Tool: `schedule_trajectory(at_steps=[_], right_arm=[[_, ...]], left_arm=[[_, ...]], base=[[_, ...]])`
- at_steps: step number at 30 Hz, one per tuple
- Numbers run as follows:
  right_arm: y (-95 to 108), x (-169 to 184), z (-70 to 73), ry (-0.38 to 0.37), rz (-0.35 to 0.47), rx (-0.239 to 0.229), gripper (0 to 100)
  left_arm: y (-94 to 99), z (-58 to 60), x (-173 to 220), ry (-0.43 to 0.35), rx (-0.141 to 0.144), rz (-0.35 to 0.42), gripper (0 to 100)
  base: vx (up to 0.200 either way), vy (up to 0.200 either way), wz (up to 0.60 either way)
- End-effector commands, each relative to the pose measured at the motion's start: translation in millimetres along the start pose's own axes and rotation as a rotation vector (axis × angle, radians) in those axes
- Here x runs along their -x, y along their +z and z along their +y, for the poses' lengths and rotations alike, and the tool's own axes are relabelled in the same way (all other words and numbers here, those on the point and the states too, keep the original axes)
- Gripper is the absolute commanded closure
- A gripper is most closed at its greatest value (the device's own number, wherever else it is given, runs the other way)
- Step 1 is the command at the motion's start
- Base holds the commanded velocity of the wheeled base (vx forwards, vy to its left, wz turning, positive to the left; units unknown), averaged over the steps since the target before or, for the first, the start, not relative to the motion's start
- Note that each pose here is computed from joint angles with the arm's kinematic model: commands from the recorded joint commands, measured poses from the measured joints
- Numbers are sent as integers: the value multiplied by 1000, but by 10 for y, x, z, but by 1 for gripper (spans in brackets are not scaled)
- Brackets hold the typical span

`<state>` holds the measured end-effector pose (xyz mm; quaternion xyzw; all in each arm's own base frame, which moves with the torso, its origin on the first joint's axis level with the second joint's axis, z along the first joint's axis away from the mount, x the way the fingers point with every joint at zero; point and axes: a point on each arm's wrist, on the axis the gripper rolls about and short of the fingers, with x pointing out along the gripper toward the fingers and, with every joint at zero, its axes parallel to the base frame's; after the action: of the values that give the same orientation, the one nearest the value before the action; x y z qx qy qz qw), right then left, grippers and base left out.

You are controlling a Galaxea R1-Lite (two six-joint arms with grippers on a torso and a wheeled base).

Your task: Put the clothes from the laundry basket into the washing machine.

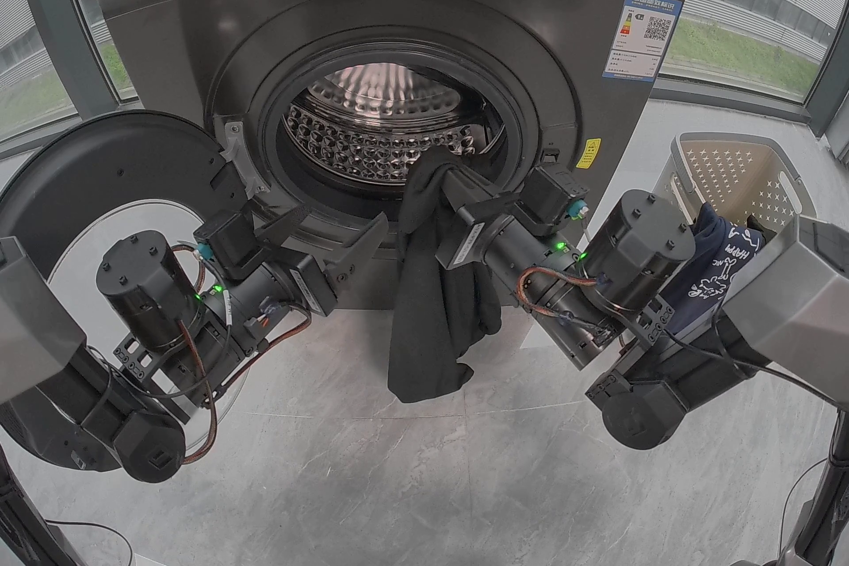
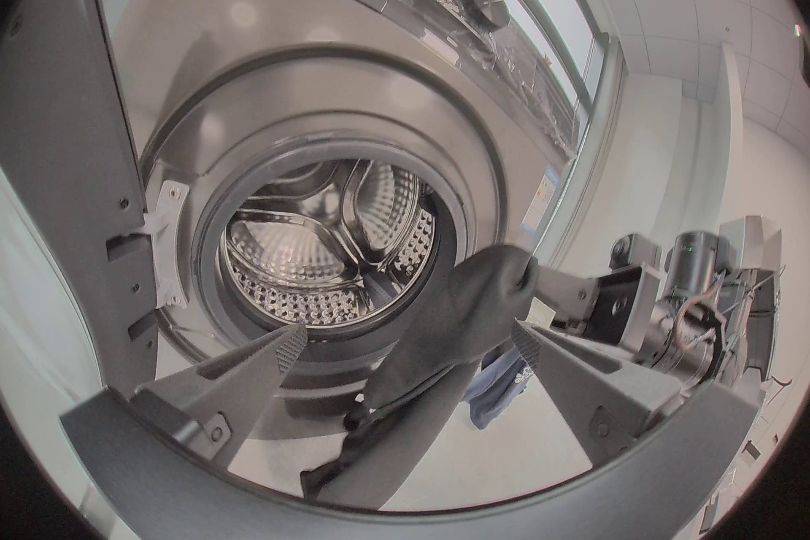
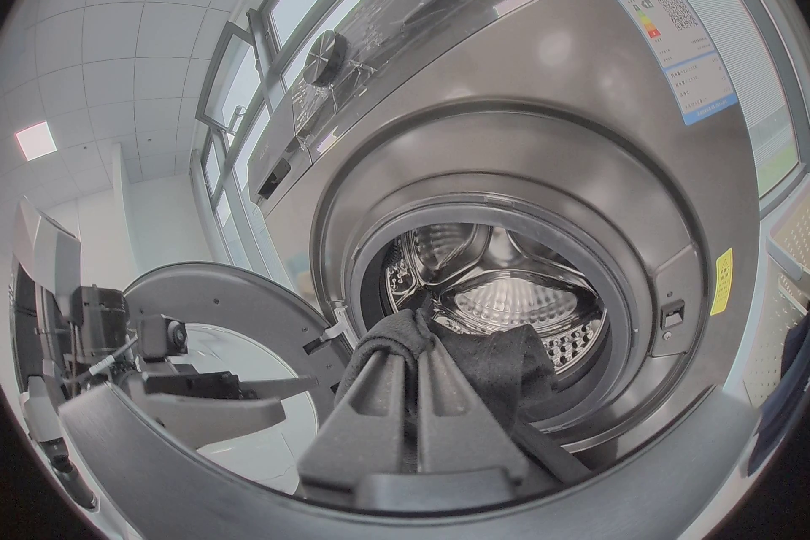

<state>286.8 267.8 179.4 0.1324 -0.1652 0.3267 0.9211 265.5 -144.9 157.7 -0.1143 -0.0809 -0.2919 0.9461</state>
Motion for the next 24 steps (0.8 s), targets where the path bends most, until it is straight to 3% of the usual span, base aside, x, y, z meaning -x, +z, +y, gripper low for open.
schedule_trajectory(at_steps=[1,14,24], right_arm=[[122,13,29,7,-25,-5,100],[358,387,32,10,14,-10,100],[515,496,33,16,-1,-10,100]], left_arm=[[-150,100,-10,30,-4,51,0],[-614,368,-8,106,2,201,0],[-1017,393,49,116,15,339,0]], base=[[0,0,0],[0,0,0],[0,0,0]])
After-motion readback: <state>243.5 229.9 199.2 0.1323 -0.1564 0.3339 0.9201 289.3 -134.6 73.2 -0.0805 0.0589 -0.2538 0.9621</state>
